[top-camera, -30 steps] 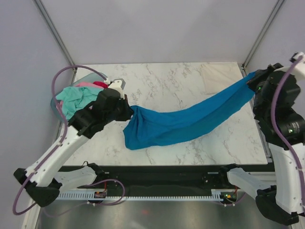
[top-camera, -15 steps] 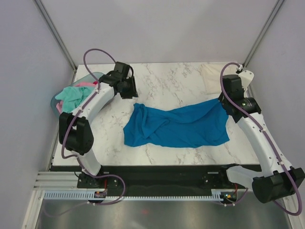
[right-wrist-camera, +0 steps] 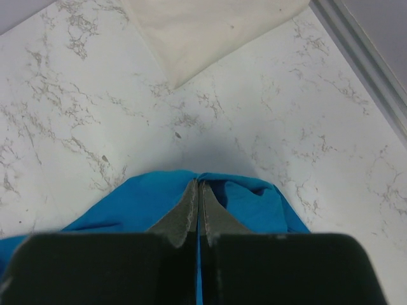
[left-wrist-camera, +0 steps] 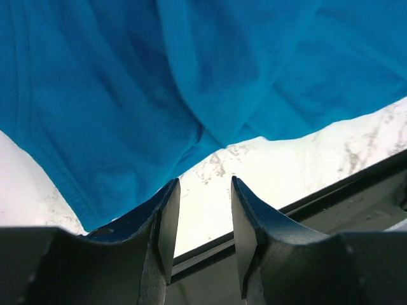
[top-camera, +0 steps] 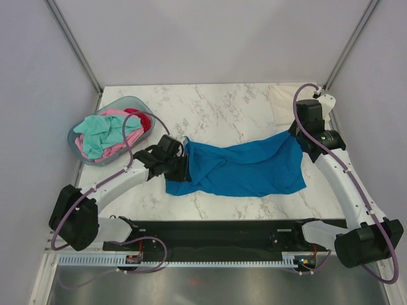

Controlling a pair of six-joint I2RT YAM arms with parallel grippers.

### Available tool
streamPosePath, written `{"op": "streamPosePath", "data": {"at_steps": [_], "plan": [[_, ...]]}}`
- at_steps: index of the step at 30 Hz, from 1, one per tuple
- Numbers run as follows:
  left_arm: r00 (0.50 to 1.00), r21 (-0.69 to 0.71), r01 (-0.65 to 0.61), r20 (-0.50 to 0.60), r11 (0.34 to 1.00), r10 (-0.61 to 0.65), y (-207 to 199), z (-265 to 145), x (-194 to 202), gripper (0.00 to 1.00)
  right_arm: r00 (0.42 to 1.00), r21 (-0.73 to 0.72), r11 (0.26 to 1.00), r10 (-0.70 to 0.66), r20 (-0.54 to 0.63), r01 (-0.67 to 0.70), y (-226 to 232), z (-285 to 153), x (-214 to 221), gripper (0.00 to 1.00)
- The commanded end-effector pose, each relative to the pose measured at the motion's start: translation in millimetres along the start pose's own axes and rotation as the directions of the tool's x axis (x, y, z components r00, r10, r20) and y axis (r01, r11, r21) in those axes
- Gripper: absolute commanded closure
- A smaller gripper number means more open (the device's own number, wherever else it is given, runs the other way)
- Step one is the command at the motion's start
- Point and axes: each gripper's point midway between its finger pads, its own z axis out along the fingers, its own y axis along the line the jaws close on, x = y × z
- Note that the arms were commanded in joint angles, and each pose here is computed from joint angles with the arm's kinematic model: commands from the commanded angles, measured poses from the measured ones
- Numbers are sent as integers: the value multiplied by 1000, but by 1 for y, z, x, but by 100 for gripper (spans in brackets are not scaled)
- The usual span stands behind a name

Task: Fold and stack the t-shirts
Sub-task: Flatten the tshirt out

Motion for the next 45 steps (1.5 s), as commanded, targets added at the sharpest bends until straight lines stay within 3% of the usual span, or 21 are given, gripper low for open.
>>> {"op": "streamPosePath", "data": {"at_steps": [1,10,25,28,29,30,32,35,36,38,39,41,42,45], "plan": [[993,68,17,119,998,-25,-11,4,-18,54,999,-62,998,32,26,-31,12,-3,-10,100],[993,135,-22,117,991,7,-26,26,-8,54,999,-74,997,35,23,-33,9,-7,-6,100],[998,40,19,55,999,-22,-14,55,-4,55,998,-88,995,47,45,-43,6,-15,-14,100],[998,42,20,53,999,-22,-17,57,-7,67,998,-85,995,49,43,-45,5,-16,-14,100],[998,41,18,53,999,-20,-17,58,-9,73,998,-83,996,47,43,-43,4,-16,-14,100],[998,45,17,63,999,-19,-20,57,-15,86,998,-82,996,47,43,-43,4,-16,-14,100],[998,34,15,63,999,-17,-22,54,-21,96,998,-77,996,47,44,-43,3,-15,-14,100],[992,-1,10,123,1000,-9,-30,34,-55,98,995,-54,997,62,75,-58,4,-8,-25,100],[980,14,2,197,1000,-5,-45,15,-90,98,991,-54,995,88,102,-83,5,-6,-40,100],[976,-16,33,217,999,-29,-41,-7,-123,98,989,-52,994,100,105,-95,16,6,-56,100],[949,49,19,312,999,-34,-65,-42,-169,98,978,-94,988,140,157,-126,29,-4,-91,100],[939,65,50,338,997,-69,-65,-73,-201,98,972,-113,982,168,166,-151,39,-1,-118,100],[911,116,26,406,993,-71,-84,-117,-230,98,948,-153,971,216,234,-184,46,-17,-161,100],[839,178,-12,537,984,-87,-103,-194,-275,98,880,-231,943,312,357,-240,46,-61,-230,100]]}}
